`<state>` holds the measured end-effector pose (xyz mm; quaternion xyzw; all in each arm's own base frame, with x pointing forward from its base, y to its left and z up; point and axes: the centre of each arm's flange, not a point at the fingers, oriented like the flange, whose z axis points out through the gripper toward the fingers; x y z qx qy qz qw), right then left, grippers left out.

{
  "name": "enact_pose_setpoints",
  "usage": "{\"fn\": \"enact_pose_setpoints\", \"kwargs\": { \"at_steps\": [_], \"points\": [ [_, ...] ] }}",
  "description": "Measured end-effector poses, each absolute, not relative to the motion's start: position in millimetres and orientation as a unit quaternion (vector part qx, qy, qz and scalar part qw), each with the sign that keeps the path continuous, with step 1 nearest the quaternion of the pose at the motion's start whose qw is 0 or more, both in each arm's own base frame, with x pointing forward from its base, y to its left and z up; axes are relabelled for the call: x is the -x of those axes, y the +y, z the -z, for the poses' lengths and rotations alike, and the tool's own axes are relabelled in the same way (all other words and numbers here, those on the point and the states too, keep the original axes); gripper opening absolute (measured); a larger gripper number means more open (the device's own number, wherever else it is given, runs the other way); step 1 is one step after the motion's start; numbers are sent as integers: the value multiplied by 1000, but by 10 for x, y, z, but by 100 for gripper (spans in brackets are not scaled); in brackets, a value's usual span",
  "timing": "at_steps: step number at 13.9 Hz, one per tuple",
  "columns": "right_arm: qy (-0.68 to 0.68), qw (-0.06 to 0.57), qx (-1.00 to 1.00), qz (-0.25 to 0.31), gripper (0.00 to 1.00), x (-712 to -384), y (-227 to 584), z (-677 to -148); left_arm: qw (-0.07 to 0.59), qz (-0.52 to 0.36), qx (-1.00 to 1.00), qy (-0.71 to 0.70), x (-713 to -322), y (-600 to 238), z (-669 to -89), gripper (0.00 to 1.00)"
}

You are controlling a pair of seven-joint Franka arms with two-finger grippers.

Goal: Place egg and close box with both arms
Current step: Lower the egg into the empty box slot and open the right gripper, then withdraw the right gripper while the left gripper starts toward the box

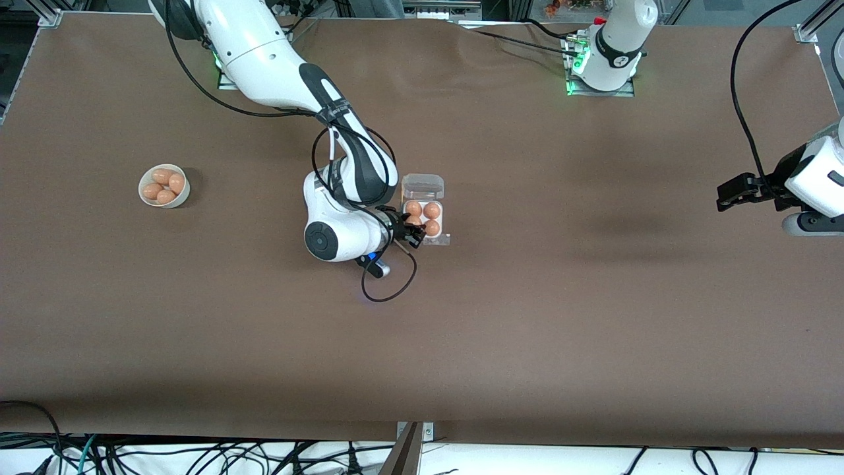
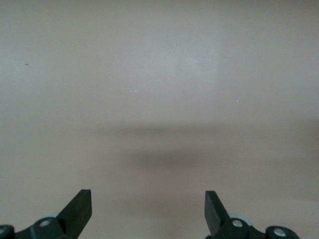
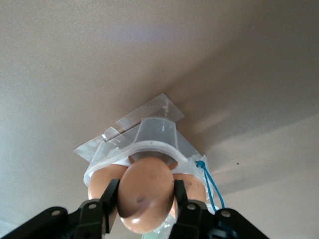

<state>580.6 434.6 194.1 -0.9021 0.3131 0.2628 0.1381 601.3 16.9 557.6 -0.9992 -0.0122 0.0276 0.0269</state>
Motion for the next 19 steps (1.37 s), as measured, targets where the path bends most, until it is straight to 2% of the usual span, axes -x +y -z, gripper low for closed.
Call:
{"fn": "enact_pose_setpoints", "kwargs": {
  "at_steps": [1,5,6,16,19],
  "points": [
    [314,138,901,-264,56,-5805,4347,-1937,27,-28,999,-12,-6013,169,-5576,100],
    [314,145,902,-258,95,-5854,4354,-2002,27,-28,999,-12,-6013,169,-5576,100],
    [315,148,902,-254,100,-5889,4340,-2034,27,-28,999,-12,-6013,169,-5576,100],
    [306,160,925,-158,100,-6619,3530,-2536,27,-28,999,-10,-6014,150,-5576,100],
    [273,126,942,-152,100,-6773,3001,-2700,27,-27,999,-10,-6015,149,-5583,100]
  ]
}}
